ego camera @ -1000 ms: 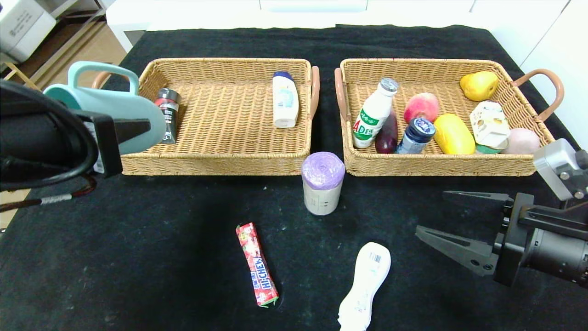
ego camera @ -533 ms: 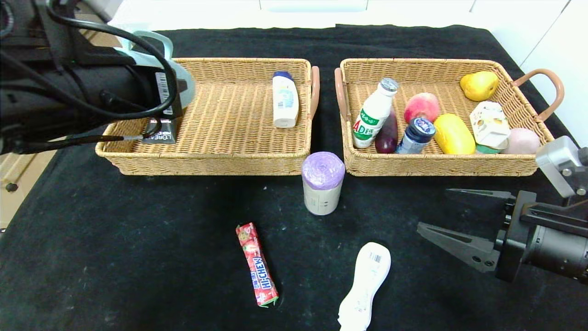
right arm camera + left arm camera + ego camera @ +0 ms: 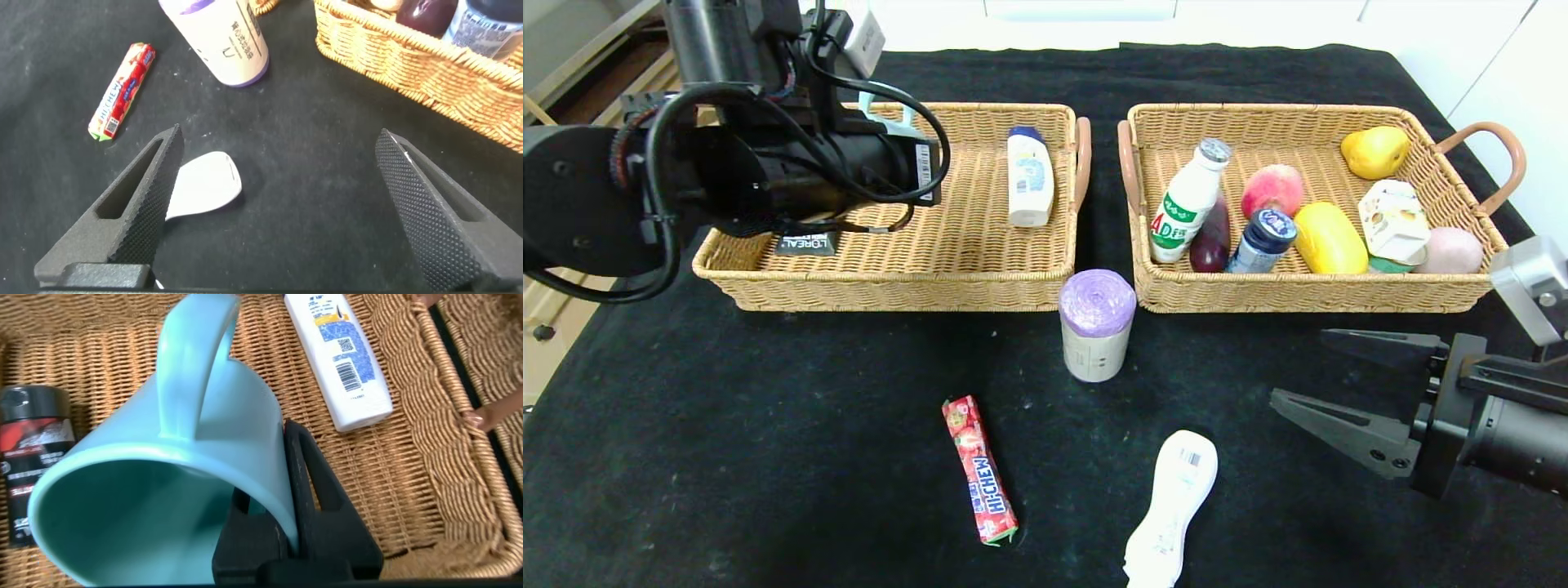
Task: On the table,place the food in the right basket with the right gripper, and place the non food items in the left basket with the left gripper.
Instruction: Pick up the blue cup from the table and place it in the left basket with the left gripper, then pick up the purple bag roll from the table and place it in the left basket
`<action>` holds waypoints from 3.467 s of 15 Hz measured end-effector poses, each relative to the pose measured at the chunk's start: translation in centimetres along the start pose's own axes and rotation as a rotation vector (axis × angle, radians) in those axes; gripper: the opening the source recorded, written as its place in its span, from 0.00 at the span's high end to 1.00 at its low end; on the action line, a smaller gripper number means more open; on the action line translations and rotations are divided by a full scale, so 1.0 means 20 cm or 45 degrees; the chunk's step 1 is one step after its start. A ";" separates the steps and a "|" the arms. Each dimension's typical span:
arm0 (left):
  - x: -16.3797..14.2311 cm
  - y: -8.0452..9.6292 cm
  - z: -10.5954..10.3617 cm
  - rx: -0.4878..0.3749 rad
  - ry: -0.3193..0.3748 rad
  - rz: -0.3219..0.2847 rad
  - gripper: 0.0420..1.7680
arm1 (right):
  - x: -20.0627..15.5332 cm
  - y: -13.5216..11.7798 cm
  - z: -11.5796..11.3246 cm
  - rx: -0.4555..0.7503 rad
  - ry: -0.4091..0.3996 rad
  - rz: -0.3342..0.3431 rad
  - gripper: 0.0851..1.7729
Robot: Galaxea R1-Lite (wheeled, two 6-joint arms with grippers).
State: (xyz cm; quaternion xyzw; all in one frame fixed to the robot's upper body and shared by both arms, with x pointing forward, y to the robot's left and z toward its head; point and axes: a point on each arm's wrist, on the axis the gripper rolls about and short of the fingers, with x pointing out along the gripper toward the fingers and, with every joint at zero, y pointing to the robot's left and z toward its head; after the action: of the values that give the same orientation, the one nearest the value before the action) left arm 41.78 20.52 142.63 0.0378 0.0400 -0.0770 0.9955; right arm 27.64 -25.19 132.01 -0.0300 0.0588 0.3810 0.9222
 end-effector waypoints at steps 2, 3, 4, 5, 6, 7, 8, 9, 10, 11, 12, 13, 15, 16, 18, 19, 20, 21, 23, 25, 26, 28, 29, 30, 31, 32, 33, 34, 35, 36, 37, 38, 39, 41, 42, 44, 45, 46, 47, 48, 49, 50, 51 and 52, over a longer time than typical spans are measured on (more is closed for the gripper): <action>0.07 0.00 -0.01 -0.014 -0.019 0.007 0.92 | 0.00 0.00 0.00 -0.002 -0.004 0.000 0.04; 0.10 0.00 -0.02 -0.020 -0.023 0.013 0.92 | 0.00 0.00 0.00 -0.001 -0.004 -0.001 0.04; 0.13 0.00 -0.04 -0.021 -0.016 0.019 0.92 | -0.01 0.00 0.00 -0.001 -0.005 -0.005 0.04; 0.15 0.00 -0.05 -0.023 -0.007 0.021 0.92 | -0.01 0.00 0.01 -0.003 -0.009 -0.006 0.04; 0.16 0.00 -0.06 -0.022 0.002 0.023 0.92 | -0.01 0.00 0.01 -0.005 -0.011 -0.007 0.04; 0.18 0.00 -0.08 -0.020 0.010 0.028 0.92 | -0.01 0.00 0.01 -0.005 -0.013 -0.008 0.04; 0.19 0.00 -0.08 -0.020 0.014 0.034 0.92 | -0.01 0.00 0.01 -0.004 -0.013 -0.008 0.04; 0.19 0.00 -0.09 -0.020 0.016 0.039 0.84 | -0.01 0.00 0.01 -0.004 -0.013 -0.008 0.04; 0.20 0.00 -0.09 -0.019 0.022 0.039 0.74 | -0.01 0.00 0.01 -0.003 -0.012 -0.009 0.04; 0.20 0.01 -0.10 -0.018 0.027 0.042 0.66 | -0.01 0.00 0.01 -0.004 -0.012 -0.009 0.04; 0.20 0.01 -0.10 -0.018 0.031 0.046 0.58 | -0.01 0.00 0.01 -0.003 -0.012 -0.009 0.04; 0.20 0.00 -0.11 -0.017 0.035 0.048 0.51 | -0.01 -0.01 0.01 -0.003 -0.011 -0.010 0.04; 0.20 0.00 -0.11 -0.014 0.043 0.048 0.41 | -0.01 -0.01 0.01 -0.002 -0.010 -0.010 0.04; 0.18 0.00 -0.10 -0.014 0.044 0.047 0.36 | -0.01 -0.01 0.01 -0.002 -0.010 -0.010 0.04; 0.15 0.00 -0.10 -0.013 0.047 0.044 0.29 | -0.01 0.00 0.01 -0.003 -0.009 -0.009 0.04; 0.12 0.00 -0.10 -0.009 0.057 0.038 0.25 | -0.01 0.00 0.01 -0.004 -0.009 -0.009 0.04; 0.09 0.00 -0.11 -0.005 0.068 0.033 0.23 | -0.01 0.00 0.01 -0.004 -0.010 -0.008 0.04; 0.05 0.00 -0.12 -0.002 0.078 0.026 0.21 | -0.01 0.00 0.01 -0.005 -0.010 -0.007 0.04; -0.05 0.00 -0.13 0.008 0.103 0.015 0.17 | -0.01 0.00 0.01 -0.005 -0.011 -0.004 0.04; -0.14 0.00 -0.16 0.020 0.126 0.010 0.14 | -0.01 0.00 0.01 -0.006 -0.010 -0.003 0.04; -0.18 0.01 -0.17 0.029 0.138 0.007 0.13 | -0.01 0.00 0.01 -0.005 -0.010 -0.002 0.04; -0.26 0.01 -0.19 0.037 0.145 -0.011 0.10 | -0.02 0.00 0.01 -0.006 -0.012 -0.002 0.04; -0.30 0.00 -0.18 0.038 0.139 -0.028 0.09 | -0.02 0.00 0.01 -0.007 -0.014 -0.003 0.04; -0.33 -0.01 -0.17 0.039 0.135 -0.048 0.09 | -0.02 0.00 0.01 -0.008 -0.016 -0.002 0.04; -0.36 -0.04 -0.17 0.041 0.135 -0.076 0.08 | -0.02 0.01 0.01 -0.010 -0.019 -0.002 0.04; -0.39 -0.06 -0.15 0.042 0.127 -0.112 0.07 | -0.03 0.01 0.02 -0.012 -0.025 -0.004 0.04; -0.42 -0.10 -0.14 0.044 0.118 -0.151 0.07 | -0.03 0.01 0.02 -0.014 -0.031 -0.007 0.04; -0.45 -0.14 -0.13 0.047 0.107 -0.193 0.06 | -0.04 0.01 0.03 -0.015 -0.035 -0.008 0.04; -0.48 -0.17 -0.12 0.053 0.097 -0.231 0.06 | -0.04 0.01 0.03 -0.018 -0.041 -0.012 0.04; -0.50 -0.20 -0.12 0.061 0.089 -0.265 0.06 | -0.04 0.01 0.03 -0.019 -0.043 -0.012 0.04; -0.51 -0.23 -0.12 0.070 0.085 -0.298 0.05 | -0.05 0.01 0.04 -0.020 -0.046 -0.015 0.04; -0.52 -0.26 -0.12 0.085 0.086 -0.328 0.05 | -0.05 0.00 0.04 -0.020 -0.051 -0.021 0.04; -0.53 -0.29 -0.13 0.099 0.087 -0.354 0.05 | -0.05 0.00 0.04 -0.022 -0.056 -0.026 0.04; -0.53 -0.35 -0.14 0.118 0.086 -0.400 0.04 | -0.06 -0.01 0.05 -0.025 -0.065 -0.036 0.04; -0.53 -0.38 -0.14 0.124 0.090 -0.420 0.04 | -0.07 -0.01 0.06 -0.028 -0.072 -0.040 0.04; -0.53 -0.44 -0.16 0.145 0.099 -0.438 0.04 | -0.08 -0.01 0.07 -0.031 -0.084 -0.048 0.04; -0.52 -0.46 -0.16 0.156 0.099 -0.446 0.04 | -0.08 -0.01 0.07 -0.033 -0.090 -0.050 0.04; -0.51 -0.49 -0.16 0.169 0.103 -0.460 0.04 | -0.09 -0.02 0.08 -0.034 -0.093 -0.054 0.04; -0.50 -0.52 -0.16 0.178 0.108 -0.471 0.04 | -0.09 -0.02 0.08 -0.035 -0.095 -0.059 0.04; -0.49 -0.55 -0.16 0.185 0.111 -0.477 0.04 | -0.09 -0.02 0.08 -0.036 -0.099 -0.060 0.04; -0.48 -0.57 -0.17 0.194 0.117 -0.477 0.04 | -0.09 -0.02 0.08 -0.037 -0.102 -0.068 0.04; -0.46 -0.60 -0.18 0.204 0.123 -0.475 0.04 | -0.10 -0.03 0.09 -0.038 -0.105 -0.073 0.04; -0.44 -0.62 -0.19 0.215 0.131 -0.472 0.04 | -0.10 -0.03 0.09 -0.040 -0.111 -0.076 0.04; -0.42 -0.63 -0.20 0.222 0.138 -0.468 0.04 | -0.10 -0.03 0.09 -0.040 -0.111 -0.080 0.04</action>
State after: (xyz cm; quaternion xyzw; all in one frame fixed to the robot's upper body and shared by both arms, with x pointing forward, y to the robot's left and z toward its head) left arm 31.23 9.60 138.50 0.1199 0.0931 -0.2585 0.9540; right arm 26.83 -26.91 134.14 -0.0295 0.0116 0.3536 0.9348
